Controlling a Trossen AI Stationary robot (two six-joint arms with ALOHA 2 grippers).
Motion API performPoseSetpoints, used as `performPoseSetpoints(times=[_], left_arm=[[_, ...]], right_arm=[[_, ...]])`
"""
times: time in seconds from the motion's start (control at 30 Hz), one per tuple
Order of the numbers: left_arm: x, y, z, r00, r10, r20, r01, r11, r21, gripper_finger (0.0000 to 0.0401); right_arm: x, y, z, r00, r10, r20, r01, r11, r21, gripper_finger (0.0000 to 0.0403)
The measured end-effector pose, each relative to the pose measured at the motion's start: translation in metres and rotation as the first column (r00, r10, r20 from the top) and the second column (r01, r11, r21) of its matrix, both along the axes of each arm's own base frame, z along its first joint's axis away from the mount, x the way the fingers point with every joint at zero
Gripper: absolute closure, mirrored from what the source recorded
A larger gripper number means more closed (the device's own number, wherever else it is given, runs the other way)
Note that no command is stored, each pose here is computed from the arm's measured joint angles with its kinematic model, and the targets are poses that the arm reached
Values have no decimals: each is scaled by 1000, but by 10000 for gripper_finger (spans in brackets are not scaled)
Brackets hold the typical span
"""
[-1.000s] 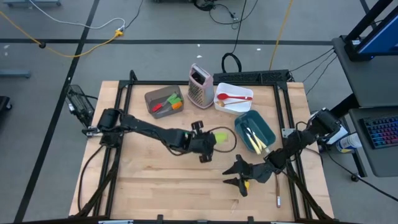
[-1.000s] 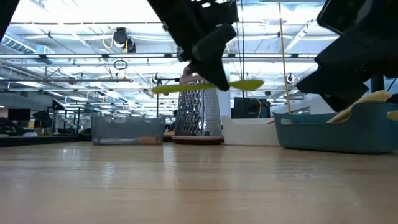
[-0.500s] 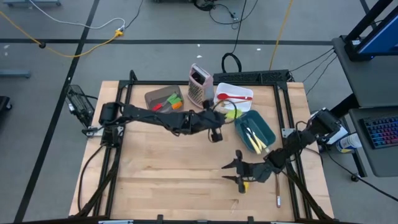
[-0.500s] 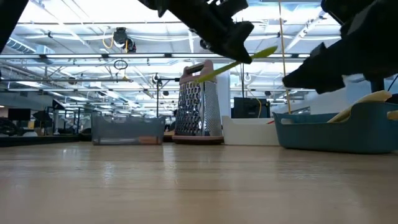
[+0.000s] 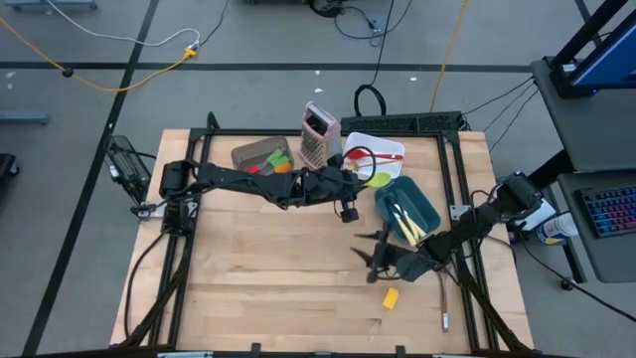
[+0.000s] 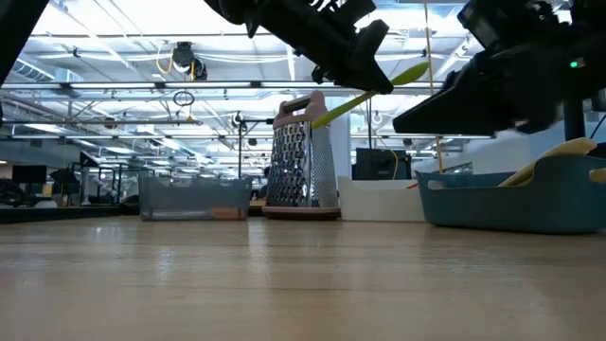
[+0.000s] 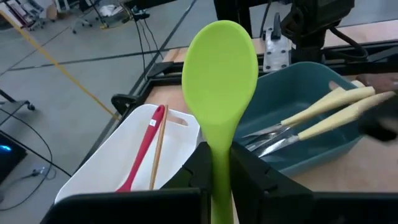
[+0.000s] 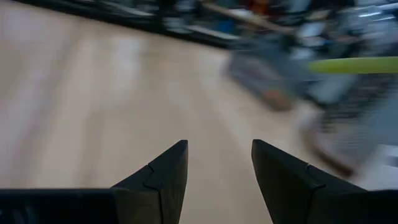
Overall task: Pick & Place Kitchen Items
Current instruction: Put the green serving spoon into the white bin
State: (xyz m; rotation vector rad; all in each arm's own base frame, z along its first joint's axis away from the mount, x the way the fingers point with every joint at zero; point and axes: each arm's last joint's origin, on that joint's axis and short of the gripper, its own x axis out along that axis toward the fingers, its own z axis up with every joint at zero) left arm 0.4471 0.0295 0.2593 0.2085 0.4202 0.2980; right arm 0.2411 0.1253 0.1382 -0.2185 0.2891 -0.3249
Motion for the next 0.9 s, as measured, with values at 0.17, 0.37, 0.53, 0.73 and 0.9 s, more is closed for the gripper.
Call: performPoseSetpoints(times=[0.17,0.37,0.53,0.73,0.9], left_arm=[[0,-1,0,1000,5,6,-5,1000,-15,371],[2,-5,4,999,-8,42,8,1000,-1,371],[3,-5,7,997,-13,71,13,1000,11,371],[5,-10,13,989,-15,149,16,1000,-8,371],[2,-16,20,986,-31,165,33,999,-5,371]], right_arm=[[-1,-10,6,956,-281,85,289,951,-109,232],[2,-19,22,899,-408,158,429,892,-142,232],[4,-26,35,907,-388,161,413,893,-176,232],[7,-42,43,875,-444,192,470,874,-124,232],[4,-45,51,896,-381,228,415,901,-125,235]])
